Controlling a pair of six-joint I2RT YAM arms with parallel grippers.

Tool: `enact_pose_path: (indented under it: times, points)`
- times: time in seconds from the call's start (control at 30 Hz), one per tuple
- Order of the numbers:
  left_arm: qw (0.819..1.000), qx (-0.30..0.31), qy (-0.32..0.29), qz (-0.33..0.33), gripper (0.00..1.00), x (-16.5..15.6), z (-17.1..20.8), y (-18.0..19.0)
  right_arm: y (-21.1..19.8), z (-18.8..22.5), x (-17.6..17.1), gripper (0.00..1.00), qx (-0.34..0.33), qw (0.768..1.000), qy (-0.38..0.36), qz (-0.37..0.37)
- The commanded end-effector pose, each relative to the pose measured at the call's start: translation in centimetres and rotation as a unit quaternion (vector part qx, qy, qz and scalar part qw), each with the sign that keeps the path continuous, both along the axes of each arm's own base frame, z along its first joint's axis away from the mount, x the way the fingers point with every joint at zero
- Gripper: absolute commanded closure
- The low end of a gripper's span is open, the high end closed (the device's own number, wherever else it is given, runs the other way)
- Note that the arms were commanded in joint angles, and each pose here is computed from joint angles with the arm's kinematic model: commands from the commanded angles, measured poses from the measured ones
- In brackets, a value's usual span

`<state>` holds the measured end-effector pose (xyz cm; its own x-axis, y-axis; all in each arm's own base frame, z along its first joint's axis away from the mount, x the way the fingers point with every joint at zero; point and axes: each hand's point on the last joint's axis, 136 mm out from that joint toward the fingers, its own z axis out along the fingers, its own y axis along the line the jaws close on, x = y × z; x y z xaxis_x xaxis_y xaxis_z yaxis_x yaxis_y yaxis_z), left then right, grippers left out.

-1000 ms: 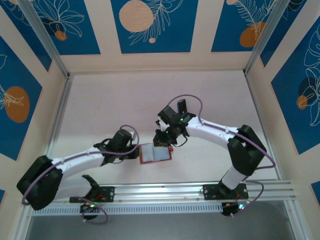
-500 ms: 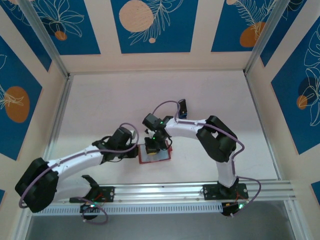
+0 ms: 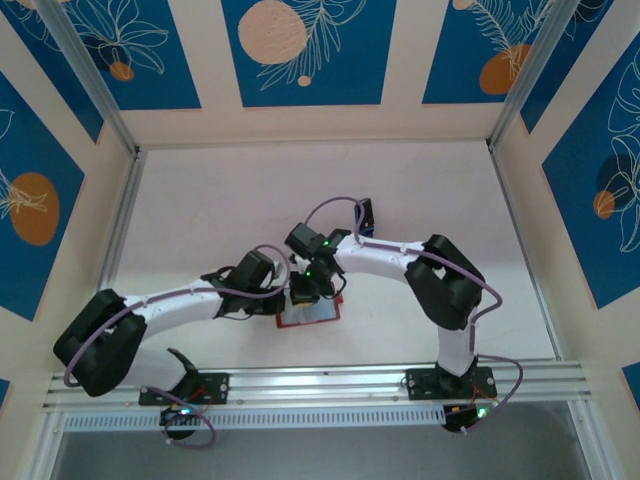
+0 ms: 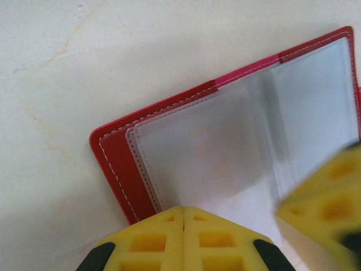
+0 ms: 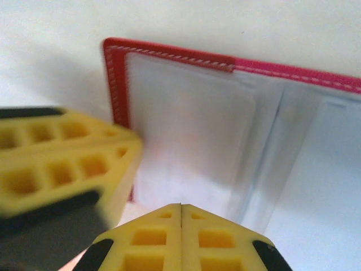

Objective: Put the credit cards into the card holder
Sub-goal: Flip over the card slot on the card holder, then pick up the credit card from the storage box.

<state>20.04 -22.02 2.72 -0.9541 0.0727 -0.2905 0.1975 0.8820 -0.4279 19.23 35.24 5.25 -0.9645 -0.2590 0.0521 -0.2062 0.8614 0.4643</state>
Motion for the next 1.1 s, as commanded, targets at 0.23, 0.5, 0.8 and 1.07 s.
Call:
enact_pose_path:
  times: [0.23, 0.5, 0.8, 1.07]
  points:
    - [0.996, 0.072, 0.003, 0.046, 0.97, -0.1, -1.6, 2.8, -5.4, 6.0, 3.9, 0.97, 0.013, 0.997, -0.068, -0.039]
    - [0.997, 0.07, -0.004, 0.042, 0.97, -0.4, -1.5, 2.5, -13.3, 7.8, 11.2, 0.79, 0.009, 0.972, -0.13, -0.193]
    - [0.999, 0.041, -0.005, 0.031, 0.97, -0.9, -1.7, 1.2, -19.3, 7.1, 18.2, 0.76, -0.015, 0.946, -0.152, -0.286]
    - [0.998, 0.048, -0.015, 0.035, 0.97, -1.9, -3.2, 1.2, -21.9, 6.9, 24.0, 0.75, 0.036, 0.94, -0.144, -0.306]
